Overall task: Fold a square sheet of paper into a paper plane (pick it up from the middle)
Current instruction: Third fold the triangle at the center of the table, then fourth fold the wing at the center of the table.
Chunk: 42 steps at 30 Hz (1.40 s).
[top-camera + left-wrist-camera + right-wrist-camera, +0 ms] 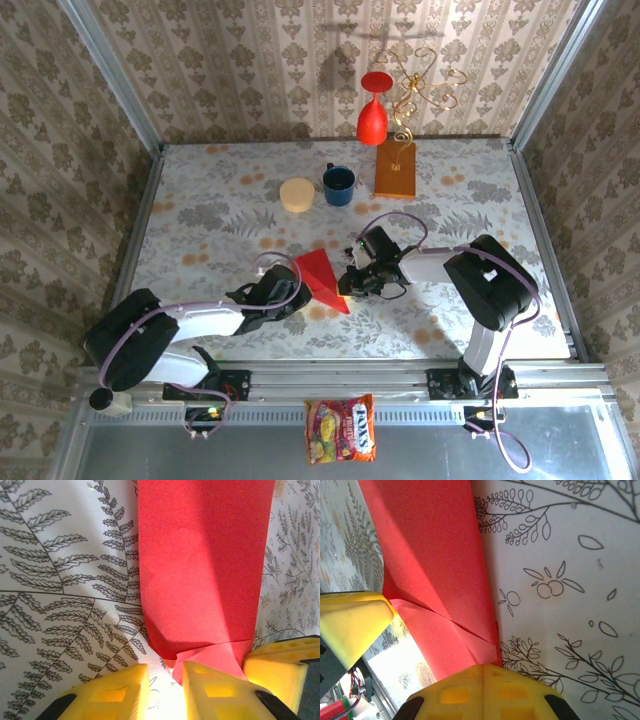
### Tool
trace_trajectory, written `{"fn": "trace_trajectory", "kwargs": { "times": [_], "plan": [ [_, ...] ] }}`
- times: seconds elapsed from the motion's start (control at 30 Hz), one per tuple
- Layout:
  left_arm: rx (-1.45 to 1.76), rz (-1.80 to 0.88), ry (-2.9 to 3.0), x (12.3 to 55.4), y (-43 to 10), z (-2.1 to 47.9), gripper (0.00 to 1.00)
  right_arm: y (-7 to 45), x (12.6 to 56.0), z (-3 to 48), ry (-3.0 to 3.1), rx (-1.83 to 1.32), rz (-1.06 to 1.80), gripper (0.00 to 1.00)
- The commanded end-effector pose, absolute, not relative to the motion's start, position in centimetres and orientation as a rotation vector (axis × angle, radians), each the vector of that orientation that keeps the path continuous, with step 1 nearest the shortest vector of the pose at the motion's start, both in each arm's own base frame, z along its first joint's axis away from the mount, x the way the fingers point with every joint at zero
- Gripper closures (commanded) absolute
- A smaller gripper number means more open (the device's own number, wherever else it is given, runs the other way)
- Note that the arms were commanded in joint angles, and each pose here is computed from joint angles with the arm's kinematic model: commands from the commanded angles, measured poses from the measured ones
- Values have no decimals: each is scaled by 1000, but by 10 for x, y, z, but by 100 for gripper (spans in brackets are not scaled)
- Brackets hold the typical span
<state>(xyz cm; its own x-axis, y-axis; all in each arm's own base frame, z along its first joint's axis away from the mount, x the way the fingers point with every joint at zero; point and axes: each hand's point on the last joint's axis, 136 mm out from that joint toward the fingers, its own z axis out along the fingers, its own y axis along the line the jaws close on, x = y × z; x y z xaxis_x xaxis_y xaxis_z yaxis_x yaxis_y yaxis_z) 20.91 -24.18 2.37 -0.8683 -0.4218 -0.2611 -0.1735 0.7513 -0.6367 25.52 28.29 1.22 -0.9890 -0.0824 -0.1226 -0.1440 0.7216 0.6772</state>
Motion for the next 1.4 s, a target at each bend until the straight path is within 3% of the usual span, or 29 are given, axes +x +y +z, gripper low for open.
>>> {"fn": "trace_trajectory", "kwargs": {
  "times": [0.0, 0.6, 1.0, 1.23, 1.37],
  "plan": [
    [-469, -815, 2554, 216, -233, 16, 76, 263, 243, -16, 2942, -109, 1000, 100],
    [-437, -836, 2542, 231, -238, 27, 81, 263, 243, -17, 2942, -111, 1003, 100],
    [-425, -865, 2527, 232, -240, 36, 100, 264, 245, -15, 2936, -113, 1008, 100],
    [-439, -925, 2489, 233, -244, 57, 100, 269, 250, 0, 2899, -139, 1038, 100],
    [-505, -932, 2496, 230, -243, 60, 100, 272, 255, 32, 2819, -218, 1055, 84]
  ]
}}
